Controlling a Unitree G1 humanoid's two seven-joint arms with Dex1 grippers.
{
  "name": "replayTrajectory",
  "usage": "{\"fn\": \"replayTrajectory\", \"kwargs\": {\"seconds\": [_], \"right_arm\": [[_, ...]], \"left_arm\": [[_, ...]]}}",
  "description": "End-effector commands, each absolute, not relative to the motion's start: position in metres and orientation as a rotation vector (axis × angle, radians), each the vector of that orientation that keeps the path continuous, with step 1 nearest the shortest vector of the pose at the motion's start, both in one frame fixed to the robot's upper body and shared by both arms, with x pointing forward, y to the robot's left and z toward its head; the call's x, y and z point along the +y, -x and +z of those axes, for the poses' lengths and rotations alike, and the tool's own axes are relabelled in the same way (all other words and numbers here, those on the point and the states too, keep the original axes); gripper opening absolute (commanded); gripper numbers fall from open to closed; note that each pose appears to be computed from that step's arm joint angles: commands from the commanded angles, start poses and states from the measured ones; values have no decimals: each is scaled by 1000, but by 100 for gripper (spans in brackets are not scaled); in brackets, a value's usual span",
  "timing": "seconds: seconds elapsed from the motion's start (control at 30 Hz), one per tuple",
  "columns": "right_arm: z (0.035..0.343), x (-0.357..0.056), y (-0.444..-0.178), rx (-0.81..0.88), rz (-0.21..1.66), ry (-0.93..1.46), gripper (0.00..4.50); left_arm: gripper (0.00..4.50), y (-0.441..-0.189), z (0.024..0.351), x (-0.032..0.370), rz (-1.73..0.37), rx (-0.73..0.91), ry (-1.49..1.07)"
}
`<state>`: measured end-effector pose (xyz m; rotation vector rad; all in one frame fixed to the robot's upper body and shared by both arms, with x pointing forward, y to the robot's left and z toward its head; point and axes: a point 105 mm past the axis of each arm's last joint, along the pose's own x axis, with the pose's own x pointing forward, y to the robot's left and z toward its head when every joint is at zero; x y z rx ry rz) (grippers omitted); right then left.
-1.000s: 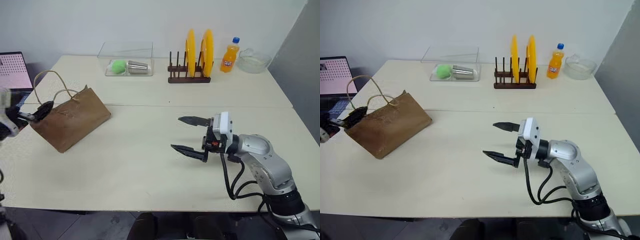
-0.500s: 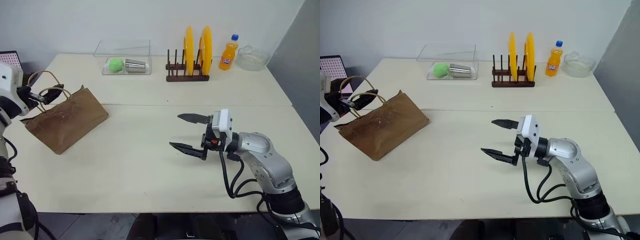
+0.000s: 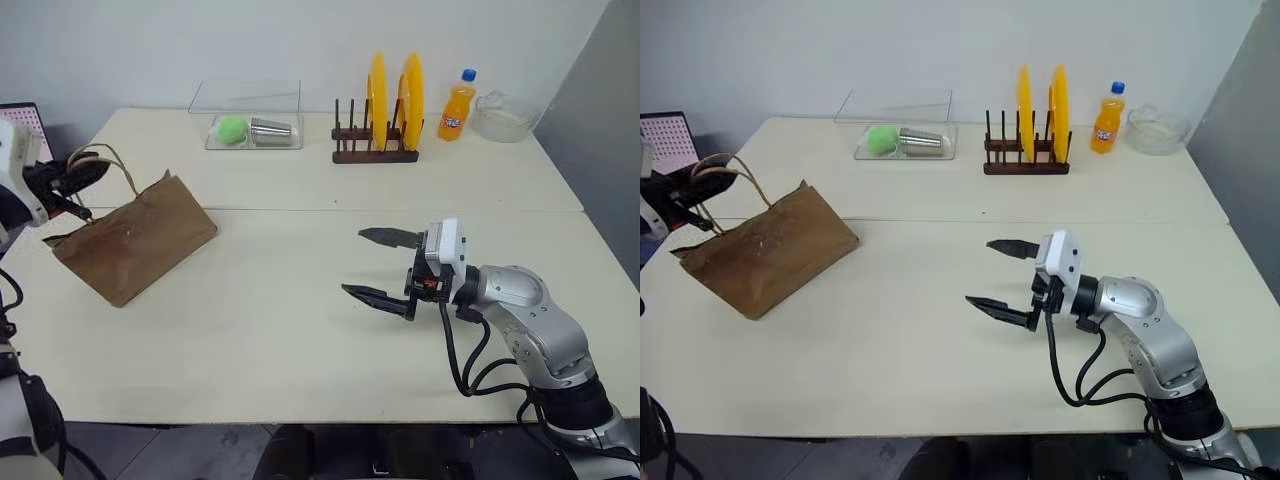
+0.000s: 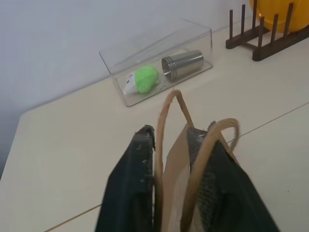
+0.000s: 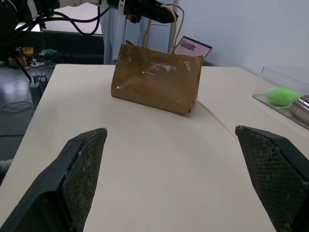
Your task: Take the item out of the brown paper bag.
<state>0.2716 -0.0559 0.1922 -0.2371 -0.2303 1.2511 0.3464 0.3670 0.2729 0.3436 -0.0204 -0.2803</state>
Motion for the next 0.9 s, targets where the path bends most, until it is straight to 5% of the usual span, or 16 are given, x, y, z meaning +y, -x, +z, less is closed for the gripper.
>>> {"fn": "replayTrajectory", "kwargs": {"seconds": [0.03,0.9], "right_arm": [[205,-57,-266,-294,1244,260,450],[192,-85,-259,-158,1164,330,450]], "left_arm": [[1,-344,296,367,-279,-80,-382],[1,-387,337,231,-854,-152,-419]]}}
